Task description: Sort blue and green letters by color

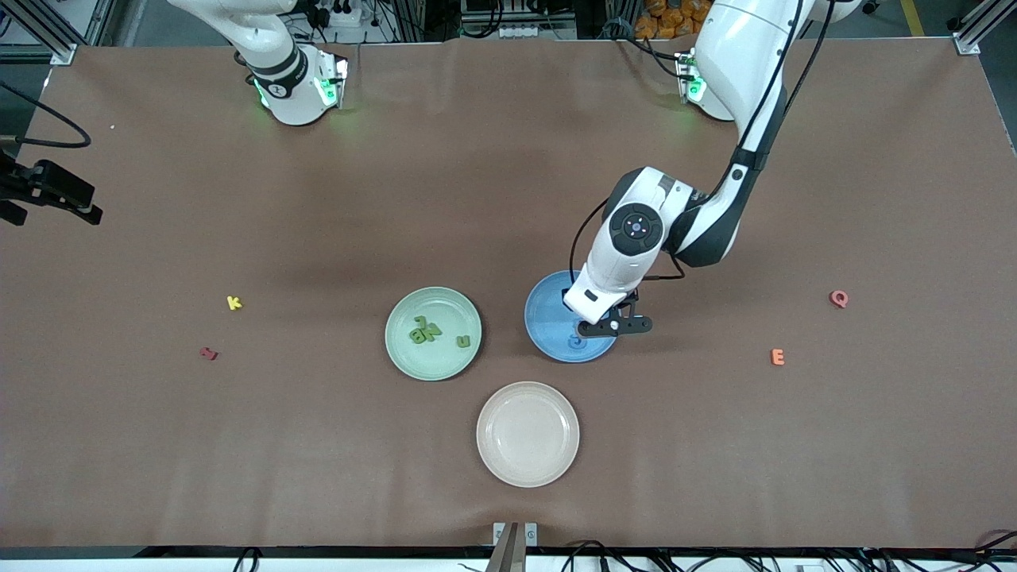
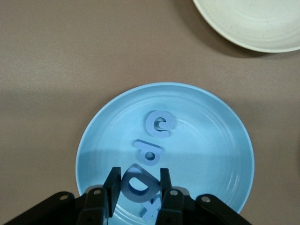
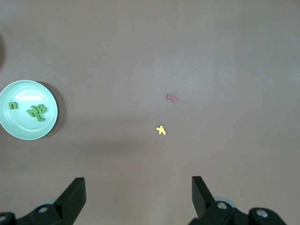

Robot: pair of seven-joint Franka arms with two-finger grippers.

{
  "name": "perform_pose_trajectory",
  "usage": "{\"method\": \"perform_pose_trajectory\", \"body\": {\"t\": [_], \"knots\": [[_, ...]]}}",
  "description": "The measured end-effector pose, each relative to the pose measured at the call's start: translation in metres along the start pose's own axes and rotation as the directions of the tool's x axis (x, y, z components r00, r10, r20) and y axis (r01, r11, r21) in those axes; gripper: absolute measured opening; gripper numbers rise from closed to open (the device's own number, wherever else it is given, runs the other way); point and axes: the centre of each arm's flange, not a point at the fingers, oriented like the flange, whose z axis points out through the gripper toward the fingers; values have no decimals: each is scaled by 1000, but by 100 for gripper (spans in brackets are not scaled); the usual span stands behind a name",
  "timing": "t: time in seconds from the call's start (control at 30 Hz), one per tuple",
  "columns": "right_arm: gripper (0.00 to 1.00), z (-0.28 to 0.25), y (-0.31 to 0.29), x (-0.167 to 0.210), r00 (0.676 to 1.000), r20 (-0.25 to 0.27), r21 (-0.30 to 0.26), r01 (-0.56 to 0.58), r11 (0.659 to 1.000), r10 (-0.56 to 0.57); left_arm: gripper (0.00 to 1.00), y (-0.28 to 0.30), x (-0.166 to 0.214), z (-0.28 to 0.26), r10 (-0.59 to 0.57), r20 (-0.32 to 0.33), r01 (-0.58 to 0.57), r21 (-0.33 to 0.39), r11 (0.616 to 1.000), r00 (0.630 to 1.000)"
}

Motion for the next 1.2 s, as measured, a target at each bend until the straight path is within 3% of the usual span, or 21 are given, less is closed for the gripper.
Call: {"method": "perform_pose_trajectory", "body": {"t": [0.4, 0.47, 0.73, 1.2], "knots": [[100, 0, 0, 0, 1000, 0, 0, 0, 1000, 0, 38, 1, 0, 2, 1, 0, -1, 0, 1000, 1000], [100, 0, 0, 0, 1000, 0, 0, 0, 1000, 0, 41, 1, 0, 2, 1, 0, -1, 0, 1000, 1000], [100, 0, 0, 0, 1000, 0, 0, 0, 1000, 0, 74, 1, 0, 2, 4, -2, -4, 0, 1000, 1000], [100, 0, 0, 0, 1000, 0, 0, 0, 1000, 0, 77, 2, 2, -1, 4, -8, -4, -4, 1000, 1000]]}}
